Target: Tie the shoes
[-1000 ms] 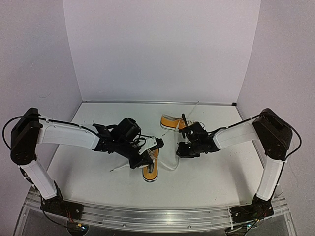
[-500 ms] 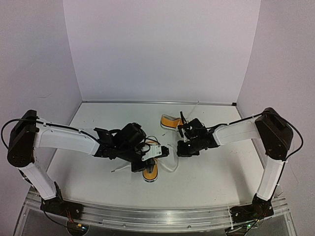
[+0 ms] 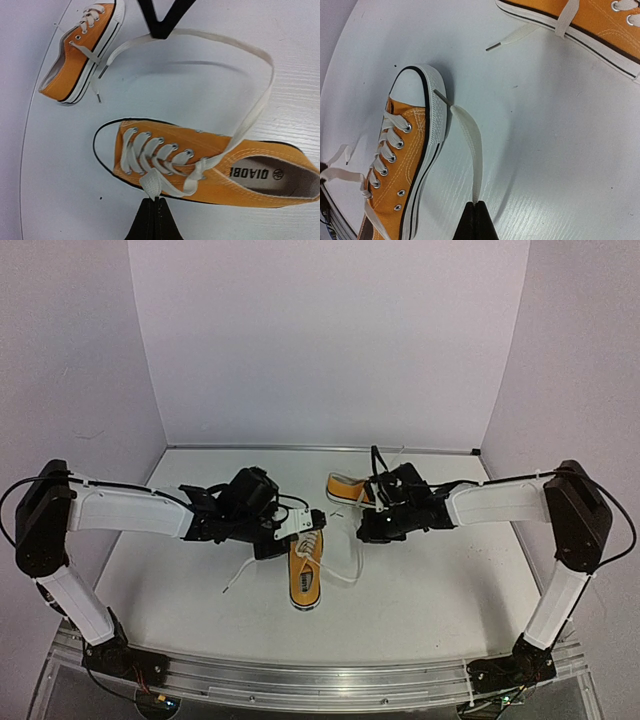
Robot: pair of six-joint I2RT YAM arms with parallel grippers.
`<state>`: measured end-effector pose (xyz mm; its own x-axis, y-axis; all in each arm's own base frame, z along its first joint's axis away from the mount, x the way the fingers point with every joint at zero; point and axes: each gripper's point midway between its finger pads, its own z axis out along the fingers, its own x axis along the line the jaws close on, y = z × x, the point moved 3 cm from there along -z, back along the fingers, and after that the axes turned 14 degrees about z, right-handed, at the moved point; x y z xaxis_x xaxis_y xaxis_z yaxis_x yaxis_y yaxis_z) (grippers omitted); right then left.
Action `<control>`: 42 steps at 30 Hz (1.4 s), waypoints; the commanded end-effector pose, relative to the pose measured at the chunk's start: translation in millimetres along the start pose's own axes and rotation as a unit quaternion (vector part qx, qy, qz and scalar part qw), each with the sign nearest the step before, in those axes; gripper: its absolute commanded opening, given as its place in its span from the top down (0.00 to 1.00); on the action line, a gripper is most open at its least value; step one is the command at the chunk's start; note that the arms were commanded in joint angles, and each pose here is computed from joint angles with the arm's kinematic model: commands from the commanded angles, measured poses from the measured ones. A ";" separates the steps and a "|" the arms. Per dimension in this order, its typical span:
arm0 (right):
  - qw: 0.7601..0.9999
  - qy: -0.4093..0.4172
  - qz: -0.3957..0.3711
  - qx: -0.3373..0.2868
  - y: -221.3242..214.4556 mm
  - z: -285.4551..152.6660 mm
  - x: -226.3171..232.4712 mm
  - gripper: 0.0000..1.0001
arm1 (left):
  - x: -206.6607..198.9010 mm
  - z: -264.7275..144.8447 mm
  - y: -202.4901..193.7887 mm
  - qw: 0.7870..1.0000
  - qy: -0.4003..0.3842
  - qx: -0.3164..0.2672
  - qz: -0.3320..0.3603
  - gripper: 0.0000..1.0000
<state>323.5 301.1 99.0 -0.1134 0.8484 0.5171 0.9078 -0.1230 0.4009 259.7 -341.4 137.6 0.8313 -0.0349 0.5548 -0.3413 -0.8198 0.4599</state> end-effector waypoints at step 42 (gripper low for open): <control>0.958 0.229 -0.167 0.037 28.2 -27.5 185.4 1.00 | -90.7 21.7 76.0 0.969 -0.049 -0.090 0.226 1.00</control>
<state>343.6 391.5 222.1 -0.4444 0.5947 0.6699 0.8444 0.0284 0.5349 173.3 -405.3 109.9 0.6361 -0.4117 0.6526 -0.7223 -0.6153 0.3159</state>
